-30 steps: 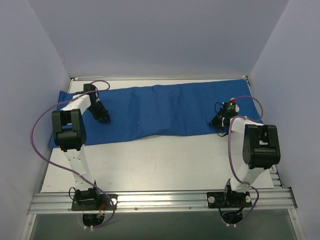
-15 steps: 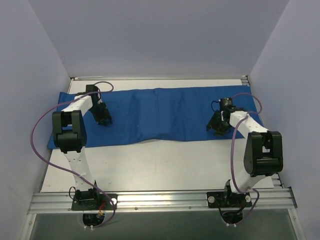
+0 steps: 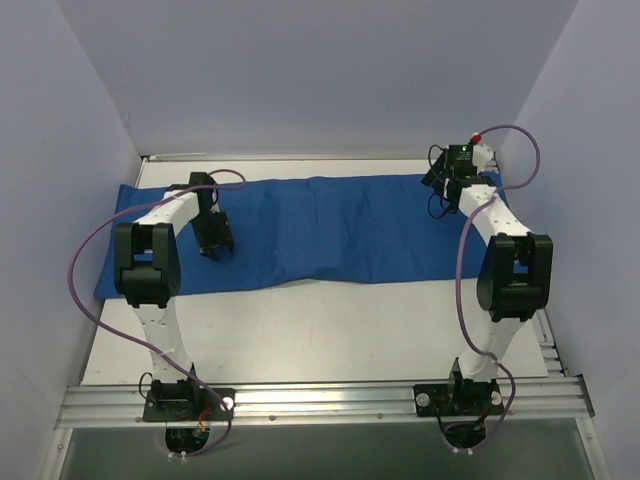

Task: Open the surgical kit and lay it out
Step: Open the surgical kit at the center of the board.

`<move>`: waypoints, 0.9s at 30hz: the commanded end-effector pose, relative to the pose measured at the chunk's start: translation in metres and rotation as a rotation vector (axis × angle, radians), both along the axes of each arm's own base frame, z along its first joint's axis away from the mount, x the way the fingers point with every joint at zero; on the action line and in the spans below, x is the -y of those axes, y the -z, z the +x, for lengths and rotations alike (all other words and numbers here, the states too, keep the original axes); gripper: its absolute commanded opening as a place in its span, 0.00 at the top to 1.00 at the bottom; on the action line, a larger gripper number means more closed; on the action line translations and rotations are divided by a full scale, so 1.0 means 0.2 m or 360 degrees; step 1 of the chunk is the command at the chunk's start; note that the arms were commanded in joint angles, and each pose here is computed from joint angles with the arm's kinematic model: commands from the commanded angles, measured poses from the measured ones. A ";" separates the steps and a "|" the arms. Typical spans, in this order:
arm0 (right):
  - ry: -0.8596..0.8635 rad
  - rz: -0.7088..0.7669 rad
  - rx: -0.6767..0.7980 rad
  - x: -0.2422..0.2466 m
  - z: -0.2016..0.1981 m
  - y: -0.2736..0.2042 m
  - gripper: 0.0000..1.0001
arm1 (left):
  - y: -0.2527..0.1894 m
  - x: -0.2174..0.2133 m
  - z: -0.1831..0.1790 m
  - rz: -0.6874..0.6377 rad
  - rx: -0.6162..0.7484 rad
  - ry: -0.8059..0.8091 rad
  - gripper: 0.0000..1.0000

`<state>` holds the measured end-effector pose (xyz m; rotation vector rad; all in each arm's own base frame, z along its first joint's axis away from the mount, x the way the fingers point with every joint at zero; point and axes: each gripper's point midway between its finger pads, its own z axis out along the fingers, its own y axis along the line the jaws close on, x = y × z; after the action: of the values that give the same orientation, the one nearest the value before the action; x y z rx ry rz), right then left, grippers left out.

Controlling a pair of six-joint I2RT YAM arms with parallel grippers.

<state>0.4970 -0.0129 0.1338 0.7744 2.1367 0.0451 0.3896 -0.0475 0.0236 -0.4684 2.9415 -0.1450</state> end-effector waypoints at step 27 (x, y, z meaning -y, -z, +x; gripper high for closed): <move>0.0432 0.0051 -0.0588 0.82 -0.01 0.85 1.00 | 0.14 0.15 0.06 0.0000 -0.0095 0.0038 0.70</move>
<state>0.5597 -0.1553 0.0155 1.0420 2.1624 -0.0673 0.3954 -0.0582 0.0171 -0.4589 2.9864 -0.0967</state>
